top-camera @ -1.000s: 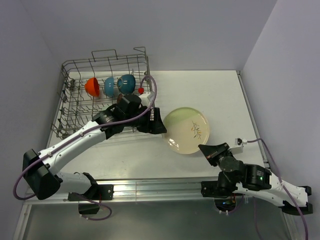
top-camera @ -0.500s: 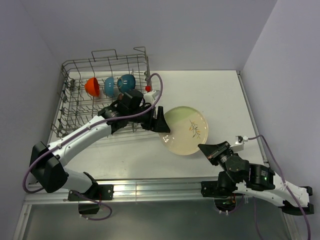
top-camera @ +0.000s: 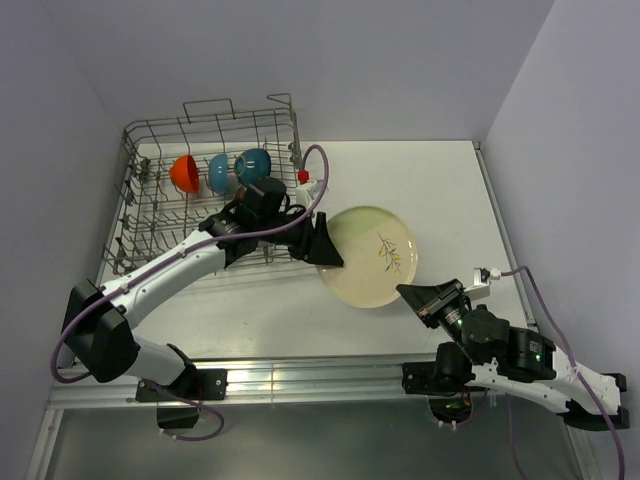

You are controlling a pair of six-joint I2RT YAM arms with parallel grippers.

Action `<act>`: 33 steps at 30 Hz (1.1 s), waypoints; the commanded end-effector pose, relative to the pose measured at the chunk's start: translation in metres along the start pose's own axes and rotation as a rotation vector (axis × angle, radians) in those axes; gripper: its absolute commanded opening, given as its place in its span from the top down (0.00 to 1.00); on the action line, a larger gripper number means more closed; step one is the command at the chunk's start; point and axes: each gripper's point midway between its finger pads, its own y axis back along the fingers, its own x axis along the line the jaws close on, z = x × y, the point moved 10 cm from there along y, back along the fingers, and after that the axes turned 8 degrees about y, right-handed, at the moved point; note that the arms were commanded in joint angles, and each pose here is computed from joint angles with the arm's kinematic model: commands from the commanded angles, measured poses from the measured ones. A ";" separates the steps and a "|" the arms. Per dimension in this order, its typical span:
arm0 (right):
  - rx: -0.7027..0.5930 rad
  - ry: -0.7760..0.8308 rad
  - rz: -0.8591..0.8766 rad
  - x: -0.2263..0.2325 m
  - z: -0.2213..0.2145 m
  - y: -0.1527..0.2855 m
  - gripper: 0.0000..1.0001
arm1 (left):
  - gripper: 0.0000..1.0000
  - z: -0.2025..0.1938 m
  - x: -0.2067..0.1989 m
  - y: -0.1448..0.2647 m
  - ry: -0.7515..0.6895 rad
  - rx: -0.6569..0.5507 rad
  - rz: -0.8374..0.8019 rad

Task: Load the mixed dishes into the dish rack

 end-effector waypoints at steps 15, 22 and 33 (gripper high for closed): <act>-0.095 -0.030 0.080 0.071 0.034 0.005 0.00 | 1.00 0.037 -0.005 0.124 0.110 -0.580 0.386; -0.079 0.095 -0.045 0.066 0.025 -0.006 0.00 | 1.00 0.025 0.022 0.232 0.201 -0.995 1.184; -0.119 0.174 -0.043 0.071 0.024 -0.013 0.00 | 1.00 0.028 -0.024 0.242 0.009 -1.076 0.713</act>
